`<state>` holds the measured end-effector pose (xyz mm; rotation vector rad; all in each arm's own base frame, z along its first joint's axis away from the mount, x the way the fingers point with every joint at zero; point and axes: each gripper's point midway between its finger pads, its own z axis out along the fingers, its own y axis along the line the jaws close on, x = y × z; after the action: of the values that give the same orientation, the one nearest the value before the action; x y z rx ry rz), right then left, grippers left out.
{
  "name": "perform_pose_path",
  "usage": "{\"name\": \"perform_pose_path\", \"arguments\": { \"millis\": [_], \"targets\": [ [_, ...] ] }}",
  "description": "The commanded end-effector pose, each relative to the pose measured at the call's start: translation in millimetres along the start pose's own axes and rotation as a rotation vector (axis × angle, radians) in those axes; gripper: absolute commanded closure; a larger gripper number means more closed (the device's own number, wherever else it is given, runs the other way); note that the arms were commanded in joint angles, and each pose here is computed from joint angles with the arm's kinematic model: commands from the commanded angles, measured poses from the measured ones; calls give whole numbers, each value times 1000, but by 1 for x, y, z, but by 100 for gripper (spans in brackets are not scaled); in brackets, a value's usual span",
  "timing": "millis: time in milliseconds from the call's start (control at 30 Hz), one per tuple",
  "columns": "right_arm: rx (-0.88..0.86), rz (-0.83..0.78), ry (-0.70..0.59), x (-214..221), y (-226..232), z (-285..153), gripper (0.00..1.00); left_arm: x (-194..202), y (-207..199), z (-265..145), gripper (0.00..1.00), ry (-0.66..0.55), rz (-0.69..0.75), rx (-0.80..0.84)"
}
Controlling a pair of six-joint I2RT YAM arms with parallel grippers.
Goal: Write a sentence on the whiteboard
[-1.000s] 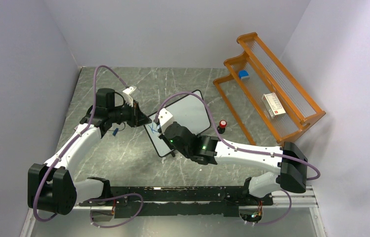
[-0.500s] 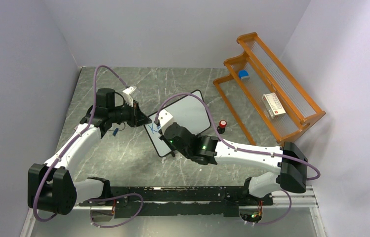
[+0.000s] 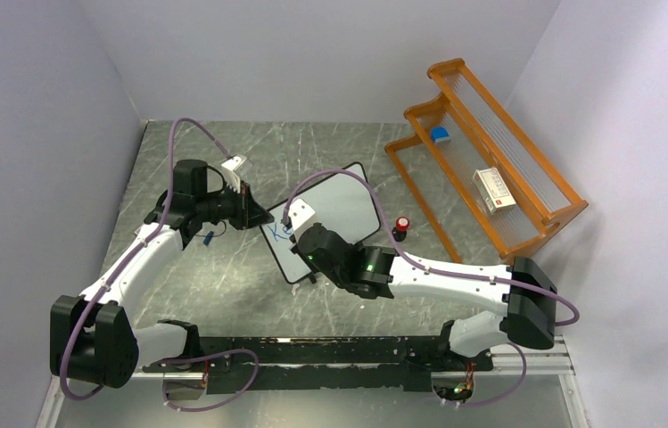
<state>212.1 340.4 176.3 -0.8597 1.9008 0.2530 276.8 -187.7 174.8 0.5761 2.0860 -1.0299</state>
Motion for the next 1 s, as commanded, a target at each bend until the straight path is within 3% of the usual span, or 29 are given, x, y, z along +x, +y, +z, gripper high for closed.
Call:
{"name": "perform_pose_path", "arguments": {
  "millis": [0, 467, 967],
  "targets": [
    [55, 11, -2, 1, -13, -1, 100, 24, 20, 3, 95, 80, -24, -89],
    [26, 60, -77, -16, -15, -11, 100, 24, 20, 3, 95, 82, -26, -88],
    [13, 63, -67, -14, -12, 0, 100, 25, 20, 3, 95, 83, -28, -89]
  ]
}}
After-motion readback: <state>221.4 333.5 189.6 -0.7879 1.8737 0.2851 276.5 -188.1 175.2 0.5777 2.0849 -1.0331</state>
